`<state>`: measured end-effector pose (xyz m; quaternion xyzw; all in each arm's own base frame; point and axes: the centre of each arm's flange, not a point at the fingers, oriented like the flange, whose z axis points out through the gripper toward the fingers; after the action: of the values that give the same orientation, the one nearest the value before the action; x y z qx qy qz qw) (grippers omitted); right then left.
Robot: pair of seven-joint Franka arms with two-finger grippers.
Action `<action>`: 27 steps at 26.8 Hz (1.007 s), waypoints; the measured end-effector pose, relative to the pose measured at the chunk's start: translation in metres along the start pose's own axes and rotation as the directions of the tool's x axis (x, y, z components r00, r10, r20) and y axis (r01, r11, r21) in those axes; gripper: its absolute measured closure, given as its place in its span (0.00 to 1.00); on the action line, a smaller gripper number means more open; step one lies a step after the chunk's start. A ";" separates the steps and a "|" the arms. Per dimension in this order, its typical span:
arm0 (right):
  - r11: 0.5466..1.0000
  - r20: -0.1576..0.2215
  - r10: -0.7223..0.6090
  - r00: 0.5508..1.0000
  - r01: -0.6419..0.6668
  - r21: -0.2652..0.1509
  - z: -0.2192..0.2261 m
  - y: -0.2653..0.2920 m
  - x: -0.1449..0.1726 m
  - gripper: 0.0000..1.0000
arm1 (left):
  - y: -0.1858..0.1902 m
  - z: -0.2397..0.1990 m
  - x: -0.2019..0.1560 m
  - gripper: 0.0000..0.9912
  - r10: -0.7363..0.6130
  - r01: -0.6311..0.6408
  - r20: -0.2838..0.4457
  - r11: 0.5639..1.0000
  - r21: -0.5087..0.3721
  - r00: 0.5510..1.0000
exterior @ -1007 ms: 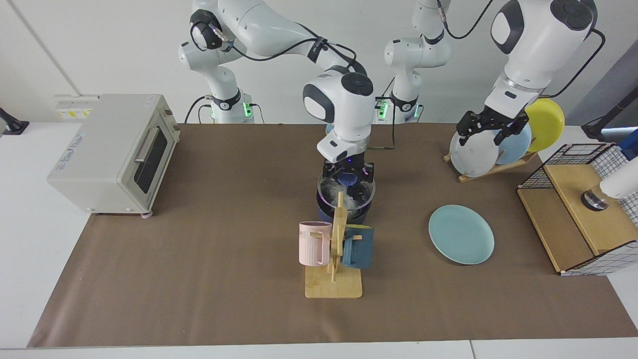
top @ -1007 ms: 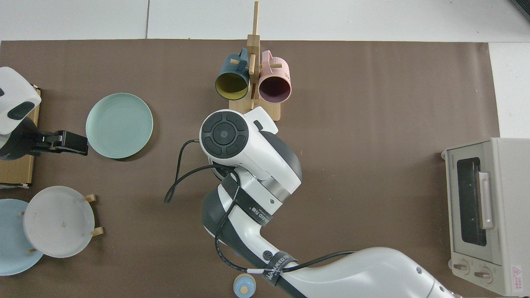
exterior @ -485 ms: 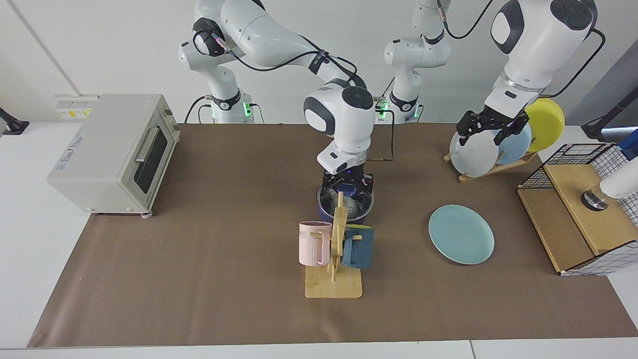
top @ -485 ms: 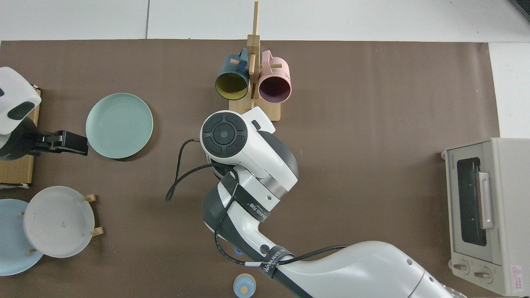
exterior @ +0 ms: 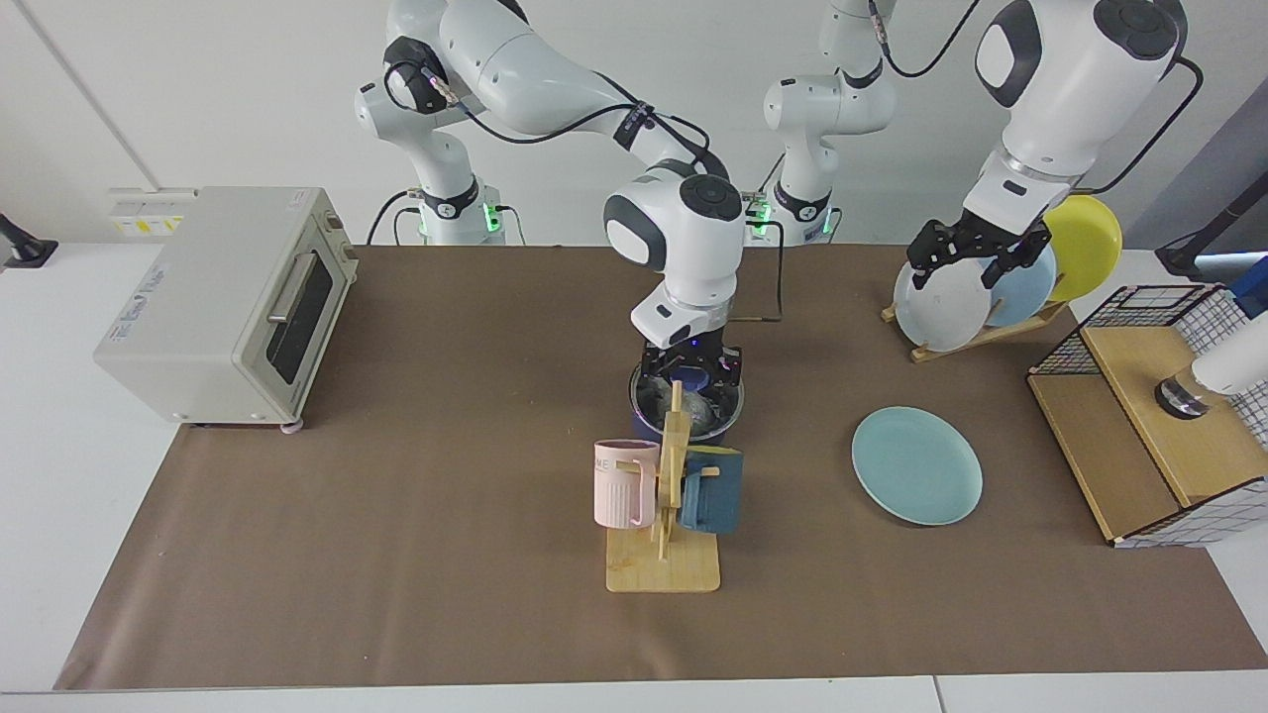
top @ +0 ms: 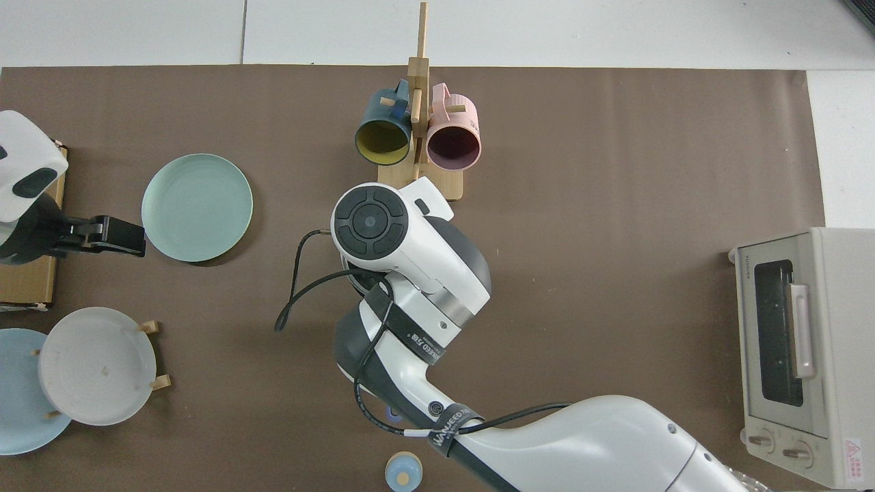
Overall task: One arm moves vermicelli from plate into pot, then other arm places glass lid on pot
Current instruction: 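Lower the glass lid onto the black pot with the right gripper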
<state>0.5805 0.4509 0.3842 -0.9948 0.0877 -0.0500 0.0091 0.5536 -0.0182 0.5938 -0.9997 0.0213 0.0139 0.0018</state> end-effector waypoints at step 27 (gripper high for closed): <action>1.000 -0.012 -0.007 1.000 0.007 -0.021 0.000 0.003 0.002 0.56 | 0.000 0.000 0.000 0.00 0.000 0.000 0.000 1.000 0.000 1.000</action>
<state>0.5819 0.4476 0.3839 -0.9949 0.0849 -0.0549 -0.0022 0.5535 -0.0183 0.5939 -0.9997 0.0213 0.0137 0.0018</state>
